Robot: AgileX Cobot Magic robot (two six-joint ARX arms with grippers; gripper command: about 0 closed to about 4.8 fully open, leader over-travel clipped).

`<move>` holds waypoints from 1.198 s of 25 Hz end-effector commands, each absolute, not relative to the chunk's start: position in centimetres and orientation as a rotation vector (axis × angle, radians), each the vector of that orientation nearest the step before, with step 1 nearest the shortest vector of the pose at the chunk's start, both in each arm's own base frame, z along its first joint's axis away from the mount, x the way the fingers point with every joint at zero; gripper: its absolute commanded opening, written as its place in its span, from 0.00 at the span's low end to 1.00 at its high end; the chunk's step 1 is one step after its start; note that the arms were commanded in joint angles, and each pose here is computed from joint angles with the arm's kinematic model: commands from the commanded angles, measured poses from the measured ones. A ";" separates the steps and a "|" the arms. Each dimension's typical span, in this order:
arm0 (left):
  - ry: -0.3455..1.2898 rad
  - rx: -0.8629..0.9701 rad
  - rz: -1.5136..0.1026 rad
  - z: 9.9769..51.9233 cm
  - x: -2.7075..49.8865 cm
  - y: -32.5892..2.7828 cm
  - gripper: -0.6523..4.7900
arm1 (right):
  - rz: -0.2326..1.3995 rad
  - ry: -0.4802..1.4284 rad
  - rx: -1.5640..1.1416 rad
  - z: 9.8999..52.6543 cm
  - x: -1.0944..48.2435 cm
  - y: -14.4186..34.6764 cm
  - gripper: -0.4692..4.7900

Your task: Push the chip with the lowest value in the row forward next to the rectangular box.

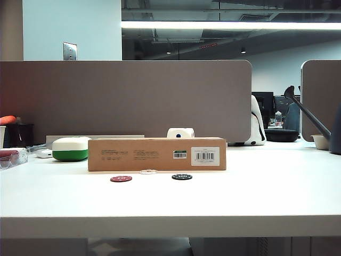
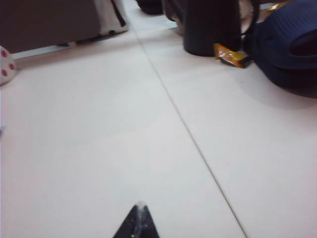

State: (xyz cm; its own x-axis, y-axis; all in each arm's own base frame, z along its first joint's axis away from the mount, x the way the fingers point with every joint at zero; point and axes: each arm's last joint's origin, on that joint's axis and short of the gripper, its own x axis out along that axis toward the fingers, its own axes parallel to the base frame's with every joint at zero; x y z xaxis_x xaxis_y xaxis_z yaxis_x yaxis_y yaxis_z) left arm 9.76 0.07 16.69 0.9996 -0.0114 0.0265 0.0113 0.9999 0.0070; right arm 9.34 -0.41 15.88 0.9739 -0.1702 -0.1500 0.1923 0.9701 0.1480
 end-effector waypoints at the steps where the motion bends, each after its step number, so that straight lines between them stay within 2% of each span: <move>1: -0.043 0.004 -0.016 16.9 9.7 0.0 0.11 | -0.173 0.066 0.175 16.3 9.5 -0.4 0.07; 11: -0.043 0.004 -0.017 16.9 9.7 0.0 0.11 | -0.168 0.051 0.176 15.8 9.7 -0.4 0.07; 18: -0.043 0.004 -0.017 16.9 9.7 0.0 0.11 | -0.035 0.030 0.039 16.1 9.7 0.7 0.07; 30: -0.043 0.004 -0.016 16.9 9.7 0.0 0.11 | 0.017 -0.068 -0.007 17.0 9.7 0.9 0.07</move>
